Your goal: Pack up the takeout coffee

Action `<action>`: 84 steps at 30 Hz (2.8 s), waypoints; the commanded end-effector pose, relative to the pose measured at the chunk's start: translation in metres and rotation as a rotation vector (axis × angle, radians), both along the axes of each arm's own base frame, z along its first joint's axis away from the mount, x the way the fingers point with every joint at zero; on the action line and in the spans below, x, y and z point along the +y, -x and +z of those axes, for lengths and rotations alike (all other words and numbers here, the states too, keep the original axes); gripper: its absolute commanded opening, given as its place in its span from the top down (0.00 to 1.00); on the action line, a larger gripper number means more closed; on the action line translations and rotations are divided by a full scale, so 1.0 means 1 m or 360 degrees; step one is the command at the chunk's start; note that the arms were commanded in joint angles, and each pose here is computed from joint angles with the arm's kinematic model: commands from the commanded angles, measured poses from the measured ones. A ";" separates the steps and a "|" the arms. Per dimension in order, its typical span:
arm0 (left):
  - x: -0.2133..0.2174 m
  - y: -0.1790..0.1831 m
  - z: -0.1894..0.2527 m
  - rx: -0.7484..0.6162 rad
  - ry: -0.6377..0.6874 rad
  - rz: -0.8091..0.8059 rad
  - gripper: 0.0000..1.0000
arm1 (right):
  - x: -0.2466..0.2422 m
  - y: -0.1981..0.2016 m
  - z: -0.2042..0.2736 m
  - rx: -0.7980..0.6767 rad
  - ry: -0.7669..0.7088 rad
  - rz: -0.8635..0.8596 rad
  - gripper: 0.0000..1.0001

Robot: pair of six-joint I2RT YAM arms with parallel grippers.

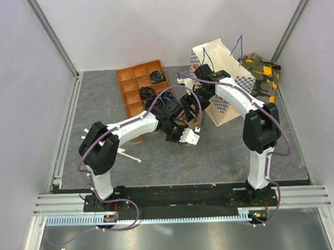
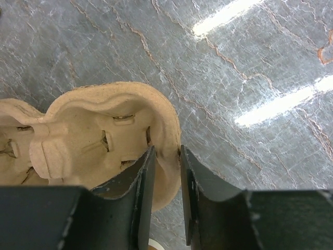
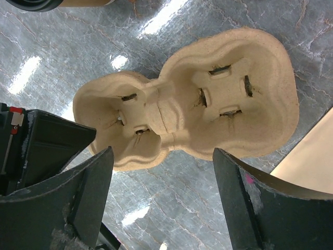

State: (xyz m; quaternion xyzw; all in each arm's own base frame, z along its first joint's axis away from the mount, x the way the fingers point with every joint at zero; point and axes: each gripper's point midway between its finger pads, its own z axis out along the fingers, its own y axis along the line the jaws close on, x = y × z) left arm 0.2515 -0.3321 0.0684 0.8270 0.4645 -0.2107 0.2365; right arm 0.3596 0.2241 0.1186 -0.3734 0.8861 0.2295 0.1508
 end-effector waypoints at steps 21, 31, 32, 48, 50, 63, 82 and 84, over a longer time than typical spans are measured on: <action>-0.008 -0.003 0.034 0.0052 0.0073 -0.0014 0.96 | 0.003 -0.009 0.026 -0.0115 -0.0056 0.0015 0.14; -0.002 -0.008 0.044 0.0036 0.0081 0.0053 0.97 | 0.005 -0.012 0.029 -0.0128 -0.0067 0.0020 0.13; -0.002 -0.008 0.046 0.0031 0.0081 0.0052 0.97 | 0.005 -0.012 0.029 -0.0128 -0.0067 0.0020 0.13; 0.003 -0.008 0.052 0.0136 0.0087 0.0124 0.92 | 0.006 -0.013 0.031 -0.0133 -0.0076 0.0024 0.12; 0.003 -0.007 0.050 0.0166 0.0082 0.0127 0.92 | 0.005 -0.013 0.030 -0.0133 -0.0076 0.0022 0.12; 0.003 -0.003 0.024 0.0302 -0.0003 0.0181 0.82 | 0.006 -0.013 0.027 -0.0119 -0.0069 0.0021 0.12; 0.006 -0.003 0.016 0.0309 -0.0032 0.0184 0.68 | 0.005 -0.015 0.027 -0.0127 -0.0060 0.0010 0.12; 0.007 -0.003 0.014 0.0311 -0.0044 0.0188 0.67 | 0.005 -0.015 0.028 -0.0126 -0.0062 0.0011 0.12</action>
